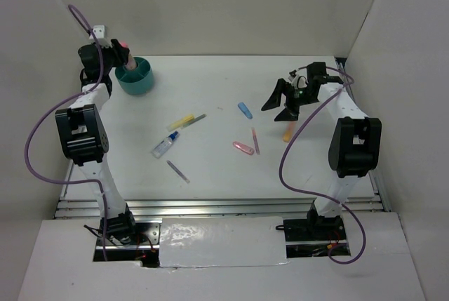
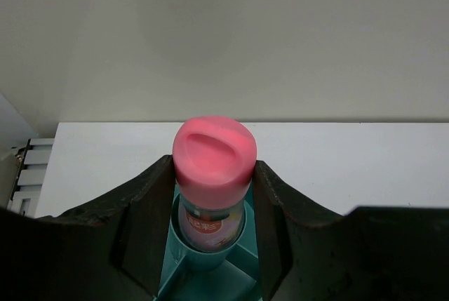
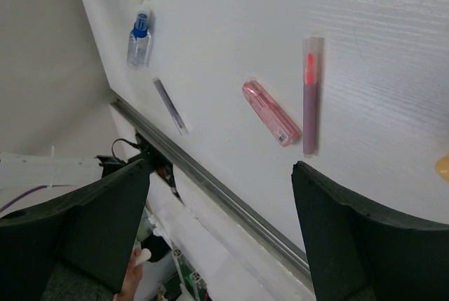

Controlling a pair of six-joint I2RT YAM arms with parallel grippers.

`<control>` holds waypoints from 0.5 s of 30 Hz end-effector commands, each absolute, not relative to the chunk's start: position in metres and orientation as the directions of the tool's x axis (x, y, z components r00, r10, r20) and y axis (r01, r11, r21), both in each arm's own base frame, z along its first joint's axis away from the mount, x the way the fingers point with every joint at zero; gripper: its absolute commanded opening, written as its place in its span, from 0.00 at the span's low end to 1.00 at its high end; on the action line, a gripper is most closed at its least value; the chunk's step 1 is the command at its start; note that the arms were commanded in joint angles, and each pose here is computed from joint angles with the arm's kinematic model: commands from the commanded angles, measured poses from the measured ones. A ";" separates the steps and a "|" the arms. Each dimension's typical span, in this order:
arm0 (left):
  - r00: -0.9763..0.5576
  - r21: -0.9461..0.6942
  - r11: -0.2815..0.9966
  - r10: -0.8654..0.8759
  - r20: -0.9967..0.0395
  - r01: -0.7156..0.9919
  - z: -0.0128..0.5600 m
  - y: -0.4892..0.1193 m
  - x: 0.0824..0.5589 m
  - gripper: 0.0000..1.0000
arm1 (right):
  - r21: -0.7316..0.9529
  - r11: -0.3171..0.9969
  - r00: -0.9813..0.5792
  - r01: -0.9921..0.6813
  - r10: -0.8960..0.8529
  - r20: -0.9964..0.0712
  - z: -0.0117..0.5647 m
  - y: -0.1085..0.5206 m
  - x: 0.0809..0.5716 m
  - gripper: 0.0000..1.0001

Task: Sort the stationery into containers
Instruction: Place the stationery in the storage box.

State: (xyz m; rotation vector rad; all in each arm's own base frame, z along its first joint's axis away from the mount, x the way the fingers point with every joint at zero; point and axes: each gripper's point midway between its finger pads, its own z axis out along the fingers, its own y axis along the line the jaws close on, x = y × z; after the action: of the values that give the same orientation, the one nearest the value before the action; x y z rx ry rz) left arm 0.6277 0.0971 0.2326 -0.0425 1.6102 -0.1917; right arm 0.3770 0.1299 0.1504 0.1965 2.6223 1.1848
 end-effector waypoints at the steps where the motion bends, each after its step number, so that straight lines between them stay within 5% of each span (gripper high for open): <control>1: 0.045 -0.110 0.989 -0.115 -0.992 0.100 0.251 0.097 0.632 0.55 | 0.745 0.667 -0.955 -0.017 0.210 -0.209 0.160 0.132 0.382 0.89; 6: 0.043 -0.112 0.989 -0.117 -0.992 0.096 0.251 0.097 0.630 0.63 | 0.740 0.672 -0.955 -0.014 0.210 -0.209 0.159 0.131 0.383 0.89; 15: 0.068 -0.072 0.982 -0.085 -0.994 0.172 0.294 0.082 0.615 0.59 | 0.733 0.679 -0.948 -0.032 0.211 -0.236 0.171 0.130 0.379 0.89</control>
State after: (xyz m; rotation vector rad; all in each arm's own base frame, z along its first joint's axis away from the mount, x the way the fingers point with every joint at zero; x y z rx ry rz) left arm 0.6264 0.0953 0.2306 -0.0335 1.6039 -0.1936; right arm 0.3790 0.1284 0.1509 0.1927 2.6237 1.1642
